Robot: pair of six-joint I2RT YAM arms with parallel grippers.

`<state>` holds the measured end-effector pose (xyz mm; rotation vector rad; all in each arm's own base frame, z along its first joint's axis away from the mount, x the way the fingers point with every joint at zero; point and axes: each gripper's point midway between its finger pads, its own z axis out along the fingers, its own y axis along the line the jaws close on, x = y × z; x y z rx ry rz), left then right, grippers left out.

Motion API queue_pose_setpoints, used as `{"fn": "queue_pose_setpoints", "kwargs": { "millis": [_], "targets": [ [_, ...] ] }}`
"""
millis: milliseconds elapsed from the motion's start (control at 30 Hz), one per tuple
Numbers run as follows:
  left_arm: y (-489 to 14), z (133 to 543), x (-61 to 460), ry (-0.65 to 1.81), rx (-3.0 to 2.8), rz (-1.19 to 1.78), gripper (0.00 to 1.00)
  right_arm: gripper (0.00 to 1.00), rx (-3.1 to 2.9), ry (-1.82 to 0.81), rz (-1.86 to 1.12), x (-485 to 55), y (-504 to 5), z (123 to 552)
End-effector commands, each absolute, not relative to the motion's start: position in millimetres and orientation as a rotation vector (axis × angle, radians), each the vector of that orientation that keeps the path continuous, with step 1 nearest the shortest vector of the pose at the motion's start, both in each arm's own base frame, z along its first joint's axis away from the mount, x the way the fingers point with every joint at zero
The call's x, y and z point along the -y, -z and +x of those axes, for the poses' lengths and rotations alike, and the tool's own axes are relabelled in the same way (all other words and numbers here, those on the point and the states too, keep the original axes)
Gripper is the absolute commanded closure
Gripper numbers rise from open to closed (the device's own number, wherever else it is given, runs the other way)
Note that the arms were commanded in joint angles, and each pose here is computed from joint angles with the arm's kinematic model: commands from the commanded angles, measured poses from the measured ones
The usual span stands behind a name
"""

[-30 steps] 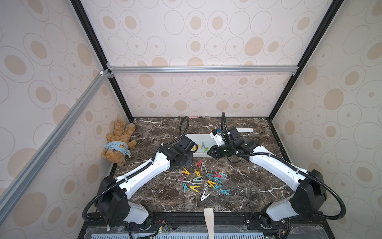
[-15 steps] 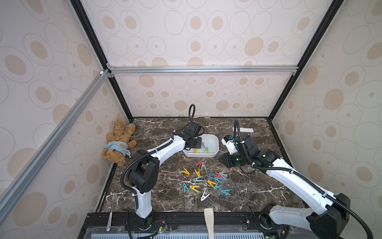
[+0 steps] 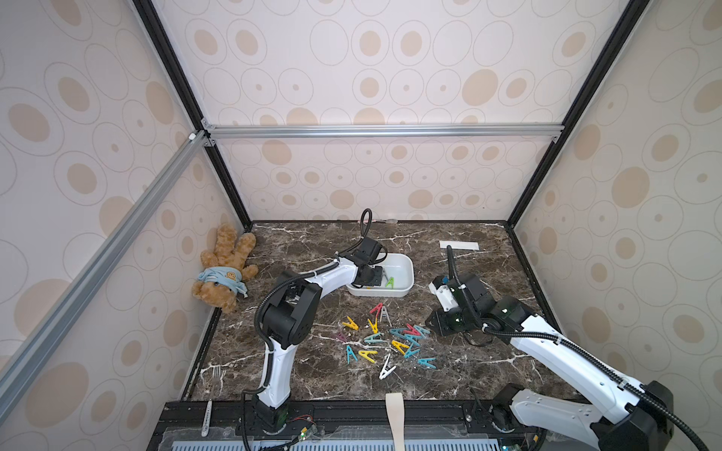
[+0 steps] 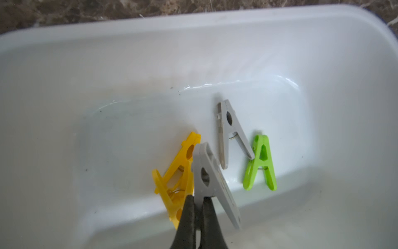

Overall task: Put the clothespins into the storage box
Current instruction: Place the clothespin in the storage box, then pick up the clothespin from the center of the board.

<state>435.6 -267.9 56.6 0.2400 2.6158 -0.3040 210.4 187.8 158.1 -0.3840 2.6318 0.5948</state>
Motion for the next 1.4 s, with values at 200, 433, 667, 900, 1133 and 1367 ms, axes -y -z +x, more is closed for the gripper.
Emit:
{"fn": "queue_pose_setpoints", "kwargs": {
  "millis": [200, 433, 667, 900, 1133, 1367],
  "targets": [
    [-79.9, 454.7, 270.2, 0.344, -2.544, 0.211, 0.73, 0.77, -2.647, -0.585, -0.371, -186.7, -155.3, 208.7],
    [-105.1, 456.3, 271.8, 0.375, -2.496, 0.213, 0.67, 0.77, -2.641, -0.581, -0.373, -187.4, -157.7, 210.9],
    [-137.7, 448.2, 272.4, 0.437, -2.437, 0.223, 0.62, 0.76, -2.656, -0.544, -0.406, -189.3, -160.1, 210.9],
    [-165.9, 423.7, 262.5, 0.484, -2.392, 0.223, 0.60, 0.74, -2.705, -0.331, -0.501, -184.7, -134.2, 197.6],
    [-158.6, 397.3, 238.2, 0.427, -2.403, 0.206, 0.58, 0.70, -2.746, -0.261, -0.567, -191.5, -104.4, 170.6],
    [-160.9, 365.0, 202.0, 0.357, -2.371, 0.135, 0.56, 0.65, -2.778, -0.120, -0.691, -193.4, -78.4, 137.1]
  ]
}}
